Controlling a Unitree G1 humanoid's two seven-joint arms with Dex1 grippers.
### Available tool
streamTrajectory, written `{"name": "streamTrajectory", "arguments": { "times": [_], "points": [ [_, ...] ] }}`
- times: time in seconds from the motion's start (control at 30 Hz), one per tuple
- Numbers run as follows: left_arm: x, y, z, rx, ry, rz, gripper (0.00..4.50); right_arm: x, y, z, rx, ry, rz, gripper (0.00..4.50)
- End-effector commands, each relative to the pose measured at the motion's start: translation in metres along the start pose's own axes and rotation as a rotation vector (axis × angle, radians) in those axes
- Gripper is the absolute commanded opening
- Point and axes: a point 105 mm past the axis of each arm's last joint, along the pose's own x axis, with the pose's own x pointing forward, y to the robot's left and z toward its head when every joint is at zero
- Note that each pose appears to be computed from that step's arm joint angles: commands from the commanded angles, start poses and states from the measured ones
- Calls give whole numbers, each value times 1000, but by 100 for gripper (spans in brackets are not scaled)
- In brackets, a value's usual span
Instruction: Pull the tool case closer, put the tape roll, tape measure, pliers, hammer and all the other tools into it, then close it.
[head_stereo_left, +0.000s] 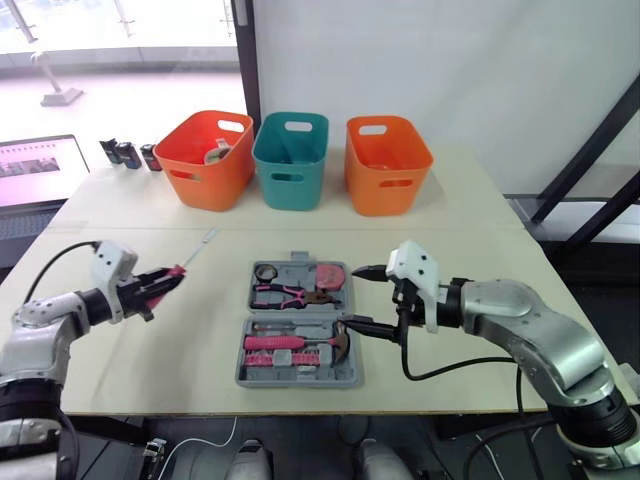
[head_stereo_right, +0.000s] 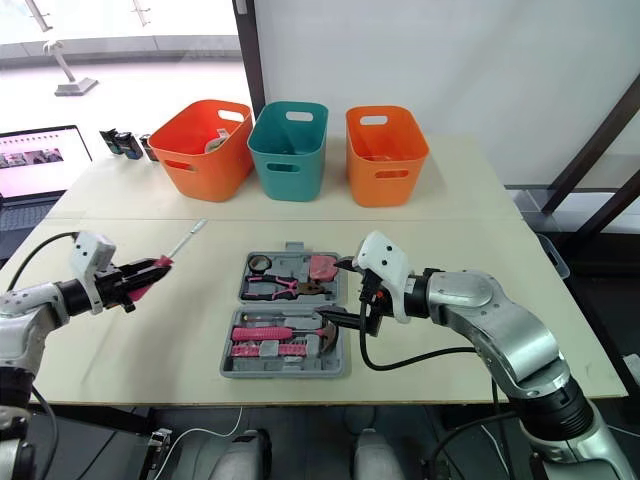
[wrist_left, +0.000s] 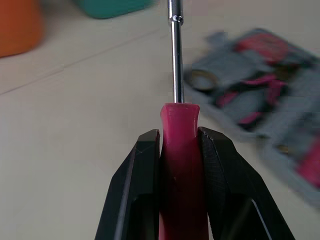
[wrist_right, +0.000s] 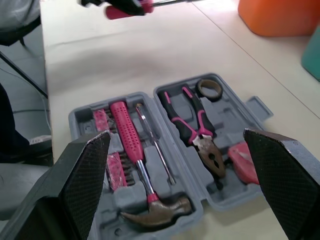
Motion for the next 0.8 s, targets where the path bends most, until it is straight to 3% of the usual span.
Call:
{"name": "streamTrajectory", "arguments": {
  "times": [0.03, 0.13, 0.27, 0.43, 0.8],
  "points": [
    [4, -28, 21, 43, 69, -153, 61, -11, -3, 16, -52, -30, -16, 450],
    [10, -52, 32, 27, 153, -279, 61, -17, -4, 20, -60, -27, -19, 450],
    [20, -64, 39, 86, 291, -311, 61, -22, -6, 23, -72, -21, -33, 450],
    [28, -80, 55, 109, 329, -373, 61, -20, -8, 23, -75, -25, -52, 450],
    [38, -118, 51, 294, 542, -475, 61, -16, -4, 19, -79, -10, -59, 450]
  ]
}}
